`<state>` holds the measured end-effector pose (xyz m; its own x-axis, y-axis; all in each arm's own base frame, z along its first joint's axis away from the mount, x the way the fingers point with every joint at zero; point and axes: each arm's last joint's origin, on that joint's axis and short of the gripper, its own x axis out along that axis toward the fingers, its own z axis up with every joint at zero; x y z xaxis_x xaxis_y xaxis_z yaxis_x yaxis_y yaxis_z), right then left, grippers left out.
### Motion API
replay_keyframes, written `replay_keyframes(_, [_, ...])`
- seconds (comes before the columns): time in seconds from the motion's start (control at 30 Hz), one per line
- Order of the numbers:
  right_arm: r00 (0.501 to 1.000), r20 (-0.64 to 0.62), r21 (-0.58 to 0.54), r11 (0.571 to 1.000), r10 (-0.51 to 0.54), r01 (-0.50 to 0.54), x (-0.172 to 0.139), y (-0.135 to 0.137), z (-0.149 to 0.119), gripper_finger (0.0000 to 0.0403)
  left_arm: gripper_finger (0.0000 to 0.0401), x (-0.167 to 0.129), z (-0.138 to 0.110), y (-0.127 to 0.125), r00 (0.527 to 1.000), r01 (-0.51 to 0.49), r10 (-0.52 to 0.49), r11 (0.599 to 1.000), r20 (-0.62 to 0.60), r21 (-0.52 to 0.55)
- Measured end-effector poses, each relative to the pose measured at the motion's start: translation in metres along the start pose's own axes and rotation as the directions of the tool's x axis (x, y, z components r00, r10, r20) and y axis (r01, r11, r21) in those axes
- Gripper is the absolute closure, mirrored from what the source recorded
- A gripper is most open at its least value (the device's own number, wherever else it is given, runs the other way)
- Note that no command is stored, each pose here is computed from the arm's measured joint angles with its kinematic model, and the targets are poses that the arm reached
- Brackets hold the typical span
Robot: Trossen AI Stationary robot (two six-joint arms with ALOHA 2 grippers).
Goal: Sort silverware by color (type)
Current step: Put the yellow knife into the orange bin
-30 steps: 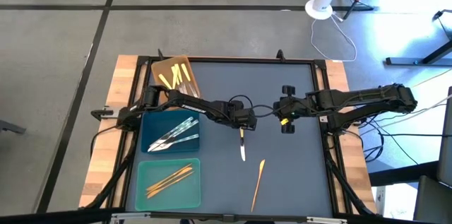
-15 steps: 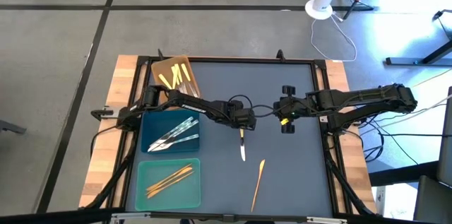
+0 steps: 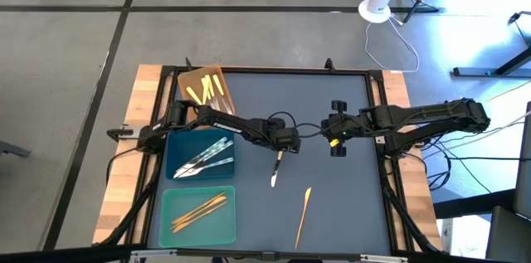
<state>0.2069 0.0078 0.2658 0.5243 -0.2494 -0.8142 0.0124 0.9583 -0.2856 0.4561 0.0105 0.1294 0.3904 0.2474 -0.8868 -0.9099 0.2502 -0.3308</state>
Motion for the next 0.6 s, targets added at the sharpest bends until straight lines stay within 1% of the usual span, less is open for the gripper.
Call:
replay_keyframes(0.23, [1.000, 0.000, 0.000, 1.000, 0.000, 0.000, 0.000, 0.000, 0.000, 0.0276, 0.0327, 0.000, 0.000, 0.000, 1.000, 0.000, 0.000, 1.000, 0.014, 0.005])
replay_keyframes(0.37, [1.000, 0.000, 0.000, 1.000, 0.000, 0.000, 0.000, 0.000, 0.000, 0.0276, 0.0327, -0.005, 0.002, -0.001, 1.000, 0.007, -0.008, 1.000, 0.025, 0.031])
replay_keyframes(0.53, [1.000, -0.003, 0.000, 1.000, 0.000, 0.000, 0.000, 0.000, 0.000, 0.0276, 0.0328, -0.016, 0.013, 0.000, 0.998, -0.003, 0.000, 0.999, 0.064, 0.037])
replay_keyframes(0.6, [1.000, -0.002, 0.000, 1.000, 0.000, 0.000, 0.000, 0.000, 0.000, 0.0276, 0.0328, -0.021, 0.019, -0.001, 0.997, 0.013, -0.015, 1.000, 0.074, 0.027])
